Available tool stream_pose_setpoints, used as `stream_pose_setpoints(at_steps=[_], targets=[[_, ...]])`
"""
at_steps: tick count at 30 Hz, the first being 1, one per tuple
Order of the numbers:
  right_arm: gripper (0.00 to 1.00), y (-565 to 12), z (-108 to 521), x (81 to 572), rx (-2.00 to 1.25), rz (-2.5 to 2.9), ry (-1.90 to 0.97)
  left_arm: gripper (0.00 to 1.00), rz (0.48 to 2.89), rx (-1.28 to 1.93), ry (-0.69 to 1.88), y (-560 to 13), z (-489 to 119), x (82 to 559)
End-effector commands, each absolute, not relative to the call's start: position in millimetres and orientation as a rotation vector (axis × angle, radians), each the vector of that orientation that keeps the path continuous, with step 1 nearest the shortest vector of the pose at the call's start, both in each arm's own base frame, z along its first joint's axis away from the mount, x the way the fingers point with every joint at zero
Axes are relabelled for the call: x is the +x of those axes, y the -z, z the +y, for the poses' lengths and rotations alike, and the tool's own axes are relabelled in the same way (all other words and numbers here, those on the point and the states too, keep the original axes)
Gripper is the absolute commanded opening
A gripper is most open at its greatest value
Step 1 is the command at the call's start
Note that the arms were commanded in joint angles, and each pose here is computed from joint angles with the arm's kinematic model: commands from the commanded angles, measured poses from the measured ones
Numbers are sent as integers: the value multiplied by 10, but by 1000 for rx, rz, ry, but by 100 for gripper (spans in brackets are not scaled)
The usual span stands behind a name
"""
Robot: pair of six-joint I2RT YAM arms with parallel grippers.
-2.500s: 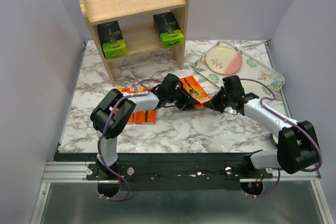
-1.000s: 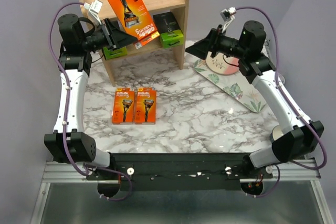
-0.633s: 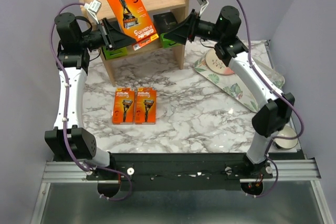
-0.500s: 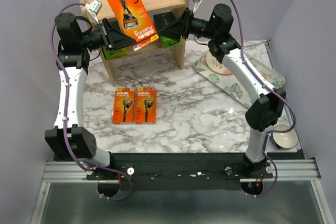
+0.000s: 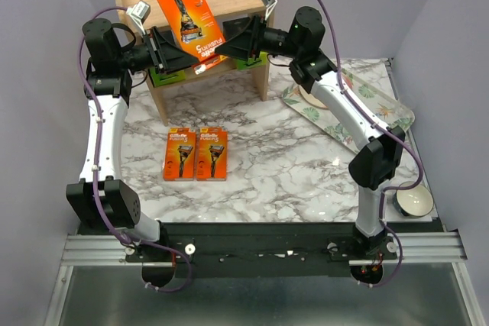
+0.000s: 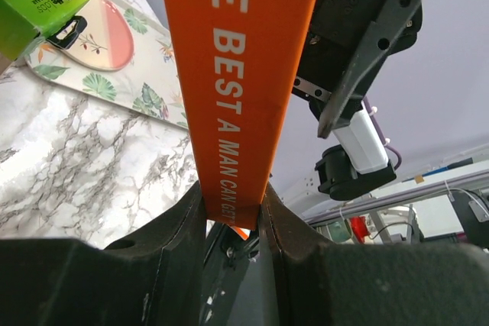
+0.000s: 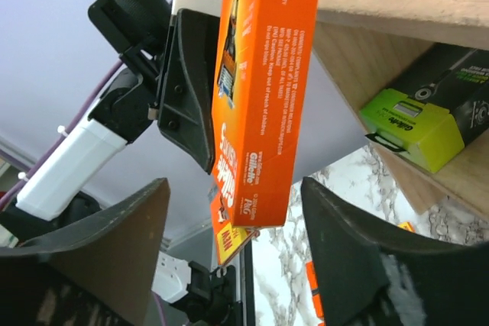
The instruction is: Place and organize the shaving razors onto the shelf
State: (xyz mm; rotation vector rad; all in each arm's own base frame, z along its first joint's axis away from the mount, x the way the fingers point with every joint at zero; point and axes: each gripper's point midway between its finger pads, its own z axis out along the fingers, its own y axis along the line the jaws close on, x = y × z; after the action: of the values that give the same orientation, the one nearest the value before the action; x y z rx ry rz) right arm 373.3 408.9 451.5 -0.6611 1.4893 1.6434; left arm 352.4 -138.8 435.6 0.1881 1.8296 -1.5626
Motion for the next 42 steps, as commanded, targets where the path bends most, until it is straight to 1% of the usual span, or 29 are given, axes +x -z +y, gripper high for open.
stream_pose_setpoints(at_steps=[1,3,6,7,9,10,12,13,16,21,25,27,30,32,33,34,35,36,39,40,42], targets=[[67,-4584,4132,3847,-602,1476,-1622,23,1819,217,1581,-4378,-1390,3489],[61,-4567,4141,3887,-586,1481,-1615,25,1819,209,1579,-4378,-1388,3499],[48,-4577,4141,3934,-570,1482,-1595,27,1816,206,1573,-4381,-1380,3514],[41,-4589,4136,3939,-563,1482,-1592,31,1815,198,1568,-4380,-1381,3529],[37,-4602,4129,3983,-533,1487,-1579,34,1810,202,1559,-4391,-1380,3527],[36,-4592,4129,3996,-518,1498,-1581,38,1804,201,1550,-4397,-1377,3533],[19,-4629,4116,4060,-476,1501,-1561,41,1794,216,1534,-4417,-1373,3512],[1,-4574,4114,4109,-436,1540,-1552,47,1789,222,1525,-4415,-1372,3512],[1,-4599,4043,4251,-326,1575,-1526,61,1762,257,1473,-4448,-1352,3480],[1,-4750,3884,4420,-212,1559,-1493,67,1727,298,1396,-4488,-1271,3389],[1,-4745,3663,4659,-39,1614,-1431,73,1727,312,1359,-4460,-1223,3319],[1,-4723,3613,4774,-4,1610,-1403,74,1738,308,1359,-4436,-1223,3281],[3,-4748,3535,4927,21,1585,-1371,75,1750,297,1359,-4377,-1225,3281],[22,-4824,3480,4994,31,1553,-1351,75,1758,296,1348,-4344,-1219,3282],[33,-4842,3465,5016,27,1544,-1348,75,1759,293,1346,-4342,-1214,3280],[60,-4790,3461,5063,27,1553,-1341,75,1763,290,1348,-4328,-1213,3281],[69,-4791,3442,5076,34,1555,-1337,75,1764,292,1345,-4324,-1218,3276],[76,-4770,3419,5101,52,1562,-1331,75,1766,288,1343,-4313,-1216,3278],[79,-4754,3316,5148,84,1571,-1323,76,1776,279,1345,-4280,-1215,3274],[82,-4756,3268,5162,92,1572,-1321,76,1778,278,1345,-4270,-1214,3276],[82,-4829,3196,5142,93,1557,-1320,76,1779,273,1347,-4240,-1213,3281]])
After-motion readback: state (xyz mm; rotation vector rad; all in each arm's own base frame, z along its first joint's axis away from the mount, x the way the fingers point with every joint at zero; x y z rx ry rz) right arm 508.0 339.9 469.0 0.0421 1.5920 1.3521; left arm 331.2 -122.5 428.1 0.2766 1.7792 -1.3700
